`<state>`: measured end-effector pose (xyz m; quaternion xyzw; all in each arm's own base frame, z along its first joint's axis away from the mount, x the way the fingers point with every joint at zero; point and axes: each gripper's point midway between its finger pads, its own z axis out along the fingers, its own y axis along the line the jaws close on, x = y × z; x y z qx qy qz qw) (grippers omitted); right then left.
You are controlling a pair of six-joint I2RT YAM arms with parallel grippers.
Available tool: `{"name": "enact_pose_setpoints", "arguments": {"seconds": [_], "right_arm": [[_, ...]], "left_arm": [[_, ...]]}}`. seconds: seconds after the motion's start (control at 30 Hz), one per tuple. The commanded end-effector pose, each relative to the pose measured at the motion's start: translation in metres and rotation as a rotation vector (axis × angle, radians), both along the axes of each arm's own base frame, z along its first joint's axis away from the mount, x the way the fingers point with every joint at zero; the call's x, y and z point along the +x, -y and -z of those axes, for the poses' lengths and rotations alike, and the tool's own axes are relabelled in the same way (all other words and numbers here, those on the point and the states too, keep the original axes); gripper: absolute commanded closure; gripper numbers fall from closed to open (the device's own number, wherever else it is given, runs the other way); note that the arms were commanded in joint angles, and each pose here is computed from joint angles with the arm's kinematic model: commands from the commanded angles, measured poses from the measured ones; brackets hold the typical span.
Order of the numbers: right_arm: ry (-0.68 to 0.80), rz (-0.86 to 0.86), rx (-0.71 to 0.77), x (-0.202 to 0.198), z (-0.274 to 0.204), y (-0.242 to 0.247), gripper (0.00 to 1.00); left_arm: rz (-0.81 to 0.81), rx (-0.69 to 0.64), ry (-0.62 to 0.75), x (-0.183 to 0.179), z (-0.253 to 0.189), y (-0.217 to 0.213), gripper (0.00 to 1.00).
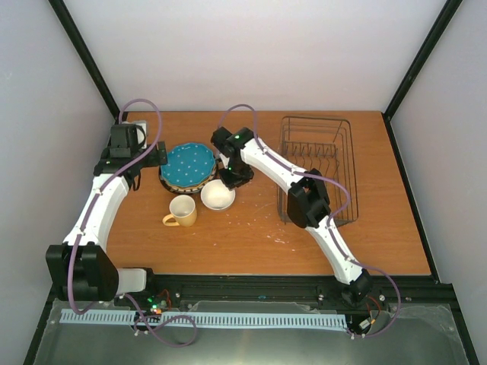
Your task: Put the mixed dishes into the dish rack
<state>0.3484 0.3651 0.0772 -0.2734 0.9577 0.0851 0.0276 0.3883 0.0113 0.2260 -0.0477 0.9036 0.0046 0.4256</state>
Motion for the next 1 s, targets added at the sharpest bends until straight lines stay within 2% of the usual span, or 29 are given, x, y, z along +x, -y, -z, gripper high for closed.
{"name": "enact_pose_setpoints", "arguments": {"seconds": [0.0, 0.2, 0.3, 0.5, 0.6, 0.73, 0.97], "right_arm": [[-0.054, -0.032, -0.016, -0.01, 0.023, -0.004, 0.77], [-0.072, -0.034, -0.027, -0.012, 0.033, -0.004, 0.88], [-0.072, -0.032, -0.036, -0.012, 0.035, -0.002, 0.97], [-0.038, -0.011, -0.048, -0.007, 0.019, 0.003, 0.97], [-0.018, 0.043, -0.022, -0.004, -0.01, 0.008, 0.97], [-0.022, 0.156, 0.047, 0.001, -0.058, 0.022, 0.97], [-0.008, 0.406, 0.166, 0.027, -0.119, 0.07, 0.97]], "left_arm": [[-0.006, -0.015, 0.02, -0.006, -0.008, 0.0, 0.0], [-0.004, -0.015, 0.024, -0.007, -0.008, 0.0, 0.0], [-0.002, -0.016, 0.028, -0.006, -0.009, 0.001, 0.0], [0.022, -0.021, 0.043, -0.003, -0.015, 0.005, 0.0], [0.094, -0.006, 0.091, 0.0, -0.041, 0.016, 0.0], [0.2, 0.143, 0.226, -0.003, -0.089, 0.042, 0.0], [0.398, 0.572, 0.488, -0.032, -0.131, 0.092, 0.0]]}}
